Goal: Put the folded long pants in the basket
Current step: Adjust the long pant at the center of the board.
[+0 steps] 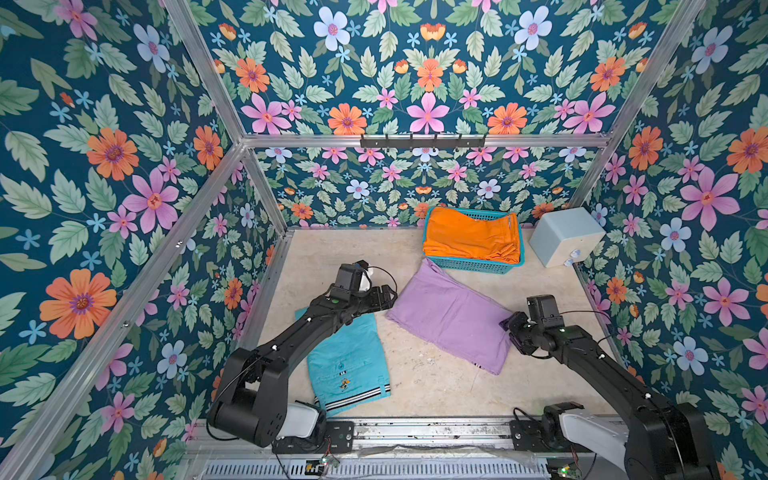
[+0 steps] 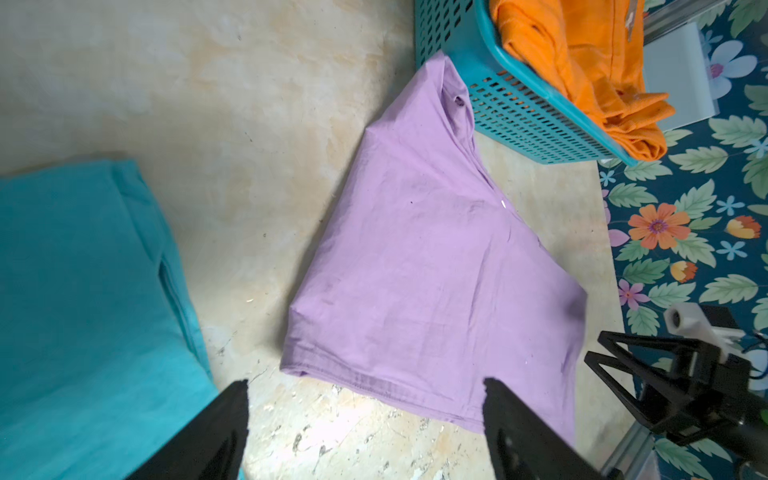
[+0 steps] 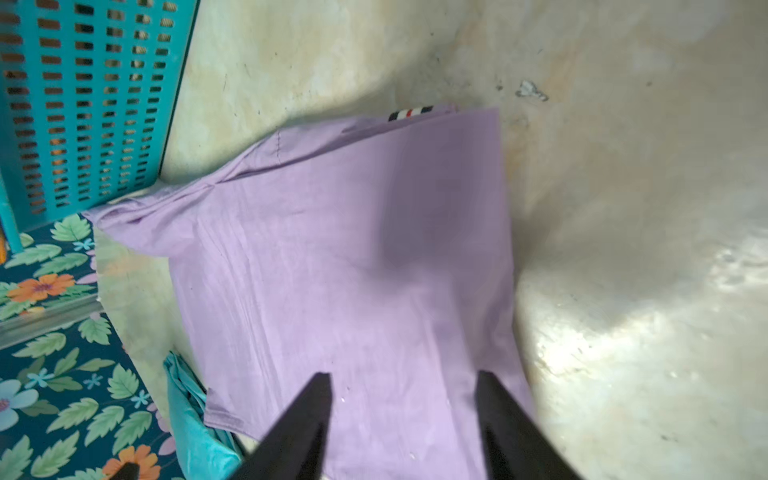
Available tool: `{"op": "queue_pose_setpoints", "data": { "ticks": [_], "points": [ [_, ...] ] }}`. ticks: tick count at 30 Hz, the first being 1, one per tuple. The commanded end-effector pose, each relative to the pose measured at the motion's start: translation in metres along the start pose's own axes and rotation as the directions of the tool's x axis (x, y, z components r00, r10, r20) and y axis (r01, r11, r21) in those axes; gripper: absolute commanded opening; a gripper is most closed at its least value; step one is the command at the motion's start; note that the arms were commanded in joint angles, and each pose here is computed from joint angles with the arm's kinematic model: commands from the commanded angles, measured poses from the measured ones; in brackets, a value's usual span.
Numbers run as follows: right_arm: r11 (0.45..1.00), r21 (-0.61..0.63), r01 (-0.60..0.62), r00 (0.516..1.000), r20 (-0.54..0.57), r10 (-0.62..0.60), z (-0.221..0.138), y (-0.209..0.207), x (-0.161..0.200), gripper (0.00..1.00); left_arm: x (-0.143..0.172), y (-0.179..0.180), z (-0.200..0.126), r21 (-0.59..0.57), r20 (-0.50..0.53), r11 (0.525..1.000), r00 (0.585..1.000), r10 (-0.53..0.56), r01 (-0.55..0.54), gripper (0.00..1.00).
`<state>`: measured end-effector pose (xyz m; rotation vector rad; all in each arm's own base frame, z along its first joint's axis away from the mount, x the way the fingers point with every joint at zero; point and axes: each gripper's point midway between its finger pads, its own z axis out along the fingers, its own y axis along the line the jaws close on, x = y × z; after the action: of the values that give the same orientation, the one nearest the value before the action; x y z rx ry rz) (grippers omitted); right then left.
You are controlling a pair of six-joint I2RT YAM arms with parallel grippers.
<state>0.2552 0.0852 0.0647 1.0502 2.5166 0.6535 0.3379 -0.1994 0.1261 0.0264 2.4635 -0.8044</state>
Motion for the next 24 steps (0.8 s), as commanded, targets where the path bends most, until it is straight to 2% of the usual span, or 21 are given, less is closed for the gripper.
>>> {"op": "queue_pose_setpoints", "data": {
  "ticks": [1, 3, 9, 12, 16, 20, 24],
  "points": [
    [0.996, 0.076, 0.039, 0.998, -0.058, -0.034, 0.002, -0.026, 0.016, 0.76, -0.002, 0.009, 0.013, -0.059, -0.036, 0.998, 0.999, 0.037, -0.039, 0.9],
    [0.995, 0.087, 0.046, 0.995, -0.096, -0.037, 0.004, -0.03, 0.023, 0.8, -0.005, 0.014, 0.023, -0.088, -0.066, 0.994, 0.996, 0.057, -0.062, 0.89],
    [0.99, 0.13, 0.046, 0.982, -0.185, -0.022, 0.017, -0.042, 0.037, 0.81, -0.018, 0.031, 0.053, -0.174, -0.126, 0.977, 0.987, 0.099, -0.12, 0.89],
    [0.993, 0.111, 0.04, 0.967, -0.254, -0.011, 0.028, -0.037, 0.045, 0.8, -0.015, 0.033, 0.076, -0.15, -0.176, 0.981, 0.98, 0.094, -0.122, 0.87],
    [0.992, 0.095, 0.078, 0.956, -0.29, -0.048, 0.035, -0.028, 0.048, 0.77, -0.003, 0.036, 0.096, -0.11, -0.233, 0.988, 0.969, 0.08, -0.108, 0.84],
    [0.991, 0.084, 0.101, 0.943, -0.325, -0.069, 0.041, -0.024, 0.05, 0.74, 0.01, 0.037, 0.101, -0.081, -0.266, 0.992, 0.961, 0.072, -0.096, 0.8],
    [0.986, 0.096, 0.139, 0.925, -0.367, -0.094, 0.049, -0.023, 0.052, 0.65, 0.02, 0.04, 0.101, -0.076, -0.282, 0.993, 0.957, 0.061, -0.085, 0.78]
  ]
}}
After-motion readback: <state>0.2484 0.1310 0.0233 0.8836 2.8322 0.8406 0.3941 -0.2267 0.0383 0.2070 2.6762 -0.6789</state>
